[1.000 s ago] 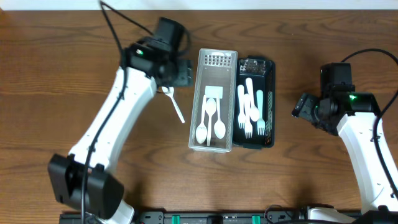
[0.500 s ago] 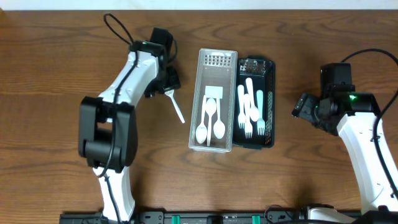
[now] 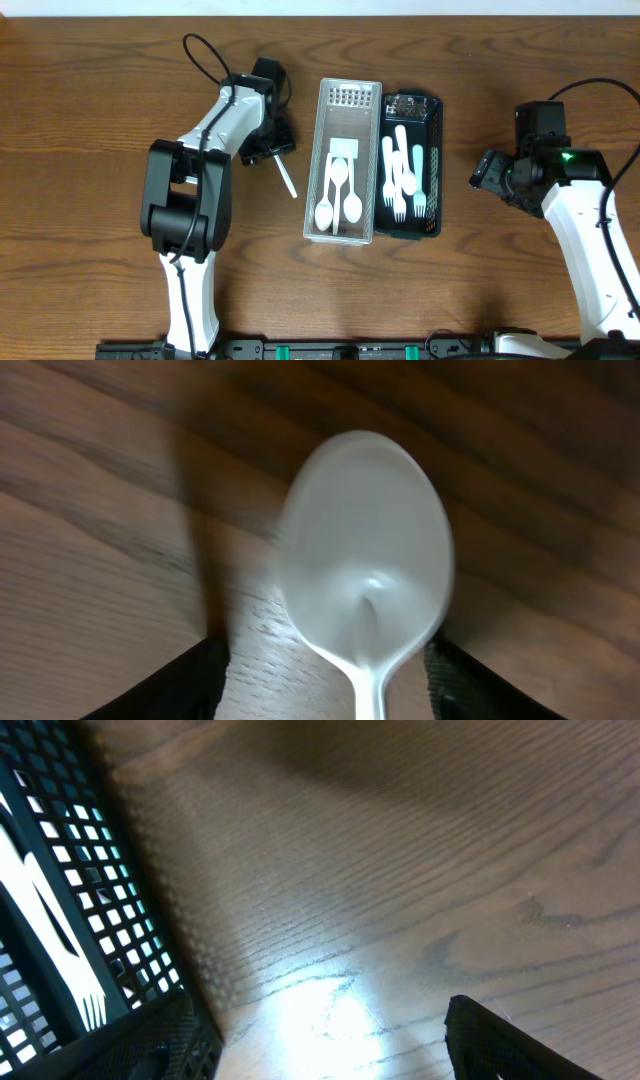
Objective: Pack container
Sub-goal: 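Grasp the last white spoon with the left gripper, then place the white spoon into the grey tray with the left gripper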
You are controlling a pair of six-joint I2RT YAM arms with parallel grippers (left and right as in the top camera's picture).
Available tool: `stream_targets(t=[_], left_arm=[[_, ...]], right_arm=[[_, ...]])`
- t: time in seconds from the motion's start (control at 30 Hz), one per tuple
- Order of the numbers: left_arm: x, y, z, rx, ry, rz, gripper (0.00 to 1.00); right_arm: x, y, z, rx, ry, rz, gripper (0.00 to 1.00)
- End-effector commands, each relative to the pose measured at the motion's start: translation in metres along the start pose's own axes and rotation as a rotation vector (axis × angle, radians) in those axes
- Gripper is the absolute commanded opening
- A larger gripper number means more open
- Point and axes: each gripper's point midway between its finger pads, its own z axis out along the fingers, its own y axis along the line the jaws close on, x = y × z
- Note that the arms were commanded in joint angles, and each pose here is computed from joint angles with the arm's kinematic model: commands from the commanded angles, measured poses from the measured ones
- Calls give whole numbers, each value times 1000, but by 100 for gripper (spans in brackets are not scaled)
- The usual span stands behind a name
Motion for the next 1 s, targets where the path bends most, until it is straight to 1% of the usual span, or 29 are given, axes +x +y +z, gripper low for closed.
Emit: stream_targets(t=[0.0, 0.03, 0.07, 0.1, 0.17, 0.2, 0.23, 0.37, 0.47, 0.6, 0.67, 0.77, 0.83, 0.9, 0.97], left_arm=[[13, -2, 18, -29, 46, 9, 62], [14, -4, 18, -29, 44, 14, 59], [15, -5, 18, -29, 45, 16, 53], [16, -5, 18, -30, 47, 18, 37], [18, -4, 18, -36, 57, 18, 18], [20, -4, 17, -38, 64, 16, 11], [22, -3, 16, -40, 71, 16, 8], [24, 0, 6, -40, 72, 61, 6], [20, -1, -20, -21, 43, 78, 6], [13, -11, -90, 53, -77, 126, 6], [17, -19, -127, 106, -146, 157, 6], [36, -39, -177, 193, -246, 231, 6], [53, -56, -199, 233, -298, 324, 6], [74, -79, -211, 263, -330, 427, 6], [91, -97, -209, 272, -330, 494, 6]], right_arm=[[0, -1, 1, 2, 2, 5, 84], [0, -1, 1, 2, 2, 5, 84], [0, -1, 1, 2, 2, 5, 84], [0, -1, 1, 3, 2, 5, 84], [1, -2, 1, 4, 4, 5, 84], [1, -2, 1, 4, 5, 5, 84], [2, -2, 1, 5, 7, 5, 84], [3, -3, 1, 8, 12, 4, 84], [3, -3, 1, 9, 14, 4, 84], [2, -2, 1, 7, 10, 4, 84], [2, -2, 1, 7, 10, 4, 84], [2, -2, 1, 6, 7, 5, 84], [0, -1, 1, 2, 1, 5, 84], [-2, 0, 1, -2, -7, 6, 85], [-3, 1, 1, -5, -13, 7, 85]])
